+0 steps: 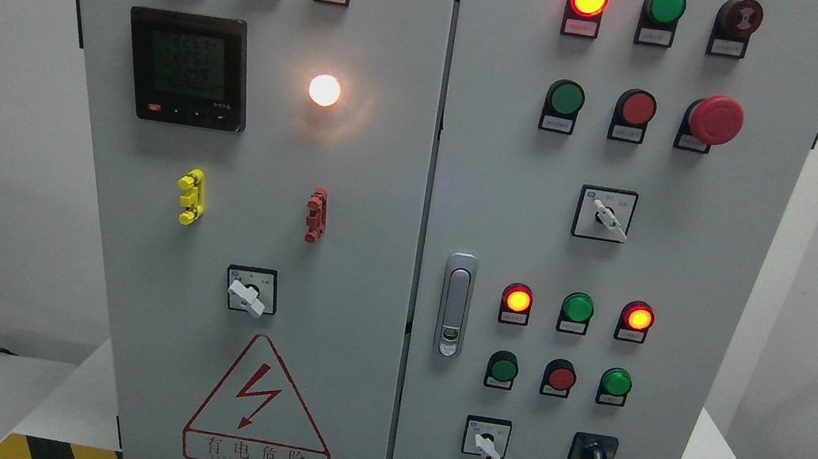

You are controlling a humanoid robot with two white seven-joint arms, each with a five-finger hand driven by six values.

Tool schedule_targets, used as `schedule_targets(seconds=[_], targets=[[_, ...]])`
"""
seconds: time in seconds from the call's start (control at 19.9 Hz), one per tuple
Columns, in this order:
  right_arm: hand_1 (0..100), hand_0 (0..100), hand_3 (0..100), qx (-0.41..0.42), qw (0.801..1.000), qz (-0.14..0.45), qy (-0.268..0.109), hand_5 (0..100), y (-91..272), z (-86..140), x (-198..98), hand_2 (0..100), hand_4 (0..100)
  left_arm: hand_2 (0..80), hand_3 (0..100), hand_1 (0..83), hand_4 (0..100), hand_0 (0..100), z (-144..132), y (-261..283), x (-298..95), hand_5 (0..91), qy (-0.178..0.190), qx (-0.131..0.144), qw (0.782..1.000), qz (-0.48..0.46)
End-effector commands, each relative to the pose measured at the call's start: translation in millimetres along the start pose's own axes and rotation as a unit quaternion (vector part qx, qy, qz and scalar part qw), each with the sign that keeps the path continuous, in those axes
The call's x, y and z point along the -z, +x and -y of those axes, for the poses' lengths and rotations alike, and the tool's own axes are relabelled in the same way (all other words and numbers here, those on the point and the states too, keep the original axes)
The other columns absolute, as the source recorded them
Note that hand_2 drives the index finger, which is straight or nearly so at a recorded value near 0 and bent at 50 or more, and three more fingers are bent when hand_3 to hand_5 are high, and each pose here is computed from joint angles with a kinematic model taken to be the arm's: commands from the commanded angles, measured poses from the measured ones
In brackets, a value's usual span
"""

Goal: Trip black knob to open circuit
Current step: 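Grip the black knob with the right hand fingers and twist it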

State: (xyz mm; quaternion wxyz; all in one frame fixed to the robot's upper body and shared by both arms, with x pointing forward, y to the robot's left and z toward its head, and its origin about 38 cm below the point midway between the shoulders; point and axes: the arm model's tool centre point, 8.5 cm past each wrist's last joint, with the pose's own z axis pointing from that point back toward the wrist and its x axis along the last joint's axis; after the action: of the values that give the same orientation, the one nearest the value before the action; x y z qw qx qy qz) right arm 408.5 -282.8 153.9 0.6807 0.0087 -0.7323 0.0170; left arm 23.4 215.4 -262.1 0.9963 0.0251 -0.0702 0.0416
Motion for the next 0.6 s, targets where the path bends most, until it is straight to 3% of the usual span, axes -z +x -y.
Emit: schedule_targets(seconds=[0.0, 0.55], targets=[[67, 39, 100, 0.000, 1.000, 0.004, 0.012, 95, 1.7, -8.2, -1.2, 42, 100, 0.0, 0, 38.9, 0, 12, 0.4, 0.1, 0.0, 0.0, -0.002, 0.015, 1.000, 0.001], [68, 41, 100, -0.001, 0.999, -0.005, 0.033, 95, -3.8, -23.6, 1.2, 42, 100, 0.0, 0, 38.9, 0, 12, 0.4, 0.1, 0.0, 0.0, -0.002, 0.015, 1.000, 0.001]])
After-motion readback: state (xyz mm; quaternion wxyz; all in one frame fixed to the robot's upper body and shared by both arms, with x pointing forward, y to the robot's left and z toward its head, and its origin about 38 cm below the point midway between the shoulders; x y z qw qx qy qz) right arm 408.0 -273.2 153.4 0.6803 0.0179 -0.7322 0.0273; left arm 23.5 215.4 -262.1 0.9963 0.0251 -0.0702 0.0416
